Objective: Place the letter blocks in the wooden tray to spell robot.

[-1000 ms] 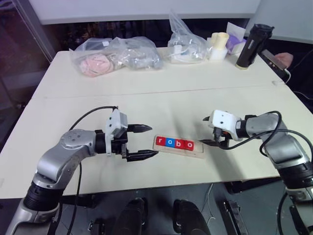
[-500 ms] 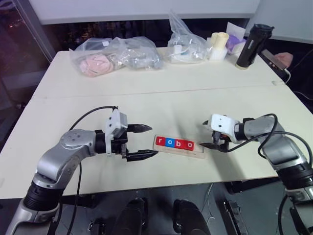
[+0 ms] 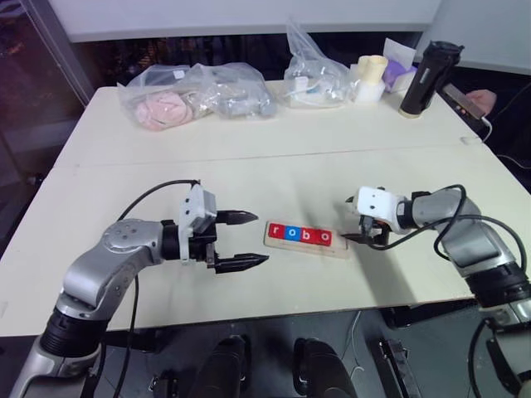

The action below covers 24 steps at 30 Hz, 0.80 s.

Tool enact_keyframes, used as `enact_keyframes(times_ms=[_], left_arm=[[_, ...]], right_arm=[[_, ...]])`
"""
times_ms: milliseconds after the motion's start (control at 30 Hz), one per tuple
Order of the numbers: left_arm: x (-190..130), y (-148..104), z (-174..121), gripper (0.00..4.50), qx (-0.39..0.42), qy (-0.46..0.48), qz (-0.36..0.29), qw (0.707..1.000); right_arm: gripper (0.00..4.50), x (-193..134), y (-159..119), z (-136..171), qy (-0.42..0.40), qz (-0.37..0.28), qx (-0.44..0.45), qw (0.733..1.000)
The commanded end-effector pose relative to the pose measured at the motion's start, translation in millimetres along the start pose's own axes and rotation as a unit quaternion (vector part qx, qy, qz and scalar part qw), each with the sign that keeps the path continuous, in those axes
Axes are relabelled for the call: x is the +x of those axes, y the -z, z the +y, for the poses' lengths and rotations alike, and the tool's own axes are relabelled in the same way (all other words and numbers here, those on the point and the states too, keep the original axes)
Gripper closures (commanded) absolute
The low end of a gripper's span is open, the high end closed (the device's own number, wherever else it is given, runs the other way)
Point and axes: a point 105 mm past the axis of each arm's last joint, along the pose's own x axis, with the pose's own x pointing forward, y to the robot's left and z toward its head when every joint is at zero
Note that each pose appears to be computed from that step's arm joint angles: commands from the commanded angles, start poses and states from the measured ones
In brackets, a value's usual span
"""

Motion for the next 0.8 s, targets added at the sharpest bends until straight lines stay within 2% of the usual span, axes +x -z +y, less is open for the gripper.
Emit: enact_keyframes(times_ms=[33,200,467,600,667,733,800], left_arm=[[1.0,-8.7,-2.9,0.0,0.02,0.004,-0.011,1.0],[1.6,-9.3,-2.3,0.0,0.02,0.003,-0.012,1.0],[3.0,-9.0,-2.7,0.0,0.019,0.004,-0.013,1.0],[3.2,-9.2,-2.5,0.0,0.02,0.002,-0.015,1.0],[3.4,-8.8,-2.5,0.0,0.019,0.002,-0.015,1.0],[3.4,-8.5,-2.8,0.0,0.019,0.001,-0.016,1.0],[3.7,-8.1,-2.5,0.0,0.018,0.001,-0.017,1.0]], right_arm=[[0.05,-2.0,-5.0,-9.4,0.01,0.001,-0.029,1.0],[0.05,-2.4,-2.6,-6.6,-0.017,0.012,-0.067,0.998],[0.05,-18.9,-23.8,-23.2,0.003,-0.019,-0.074,0.997],[0.05,-48.4,-36.1,-47.1,0.071,-0.063,0.0,0.995],[0.05,-60.3,-29.8,-62.2,0.136,-0.069,0.063,0.986],[0.05,-66.8,-16.4,-72.1,0.199,-0.052,0.123,0.971],[0.05,-68.5,-0.8,-77.9,0.27,-0.022,0.2,0.942]])
